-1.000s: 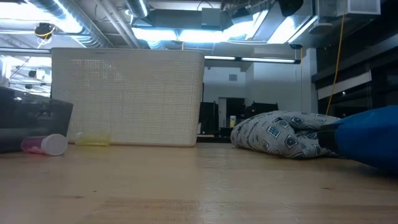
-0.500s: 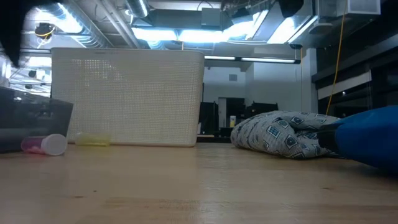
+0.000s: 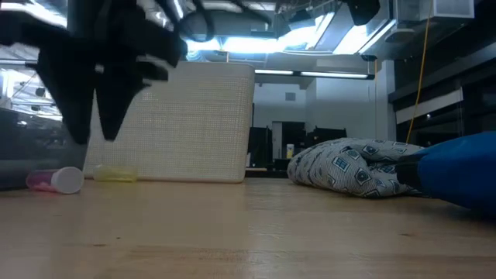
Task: Pick & place medical supplies in basket/bin
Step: Put the purple pill bottle into the red bin
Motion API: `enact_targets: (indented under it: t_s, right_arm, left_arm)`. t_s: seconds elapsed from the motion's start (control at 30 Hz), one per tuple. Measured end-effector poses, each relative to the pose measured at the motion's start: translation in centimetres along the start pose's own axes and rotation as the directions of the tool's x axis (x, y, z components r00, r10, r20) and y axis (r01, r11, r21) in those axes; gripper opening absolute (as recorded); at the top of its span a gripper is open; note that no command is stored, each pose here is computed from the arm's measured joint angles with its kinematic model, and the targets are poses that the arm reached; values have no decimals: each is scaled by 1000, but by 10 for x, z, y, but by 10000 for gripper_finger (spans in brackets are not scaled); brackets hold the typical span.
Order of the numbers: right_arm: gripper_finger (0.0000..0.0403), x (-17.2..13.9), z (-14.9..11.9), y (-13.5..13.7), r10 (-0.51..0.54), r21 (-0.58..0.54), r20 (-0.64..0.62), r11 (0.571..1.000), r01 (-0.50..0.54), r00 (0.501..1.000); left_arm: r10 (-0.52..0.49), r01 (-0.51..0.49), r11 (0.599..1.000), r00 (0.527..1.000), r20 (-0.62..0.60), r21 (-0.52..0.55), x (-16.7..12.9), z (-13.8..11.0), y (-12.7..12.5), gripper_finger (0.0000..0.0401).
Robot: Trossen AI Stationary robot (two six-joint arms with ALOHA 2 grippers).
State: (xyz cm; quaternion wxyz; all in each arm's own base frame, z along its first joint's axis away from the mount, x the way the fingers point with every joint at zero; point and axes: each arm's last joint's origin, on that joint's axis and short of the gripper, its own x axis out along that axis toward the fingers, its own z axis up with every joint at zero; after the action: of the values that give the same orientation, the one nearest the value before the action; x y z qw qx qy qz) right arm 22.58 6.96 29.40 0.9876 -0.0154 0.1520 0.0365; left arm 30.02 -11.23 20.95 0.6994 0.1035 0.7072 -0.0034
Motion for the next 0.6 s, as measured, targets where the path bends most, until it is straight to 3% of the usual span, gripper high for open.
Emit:
enact_targets:
  t_s: [0.17, 0.6]
  right_arm:
    - [135, 0, -3, 0, -2, 4, -32, 1000, 2, 999]
    - [135, 0, -5, 0, -3, -1, -51, 1000, 3, 999]
  left_arm:
    - [-101, 102, 995, 995, -21, 8, 17, -2, 5, 171]
    - [-151, 152, 988, 988, -20, 21, 42, -9, 2, 169]
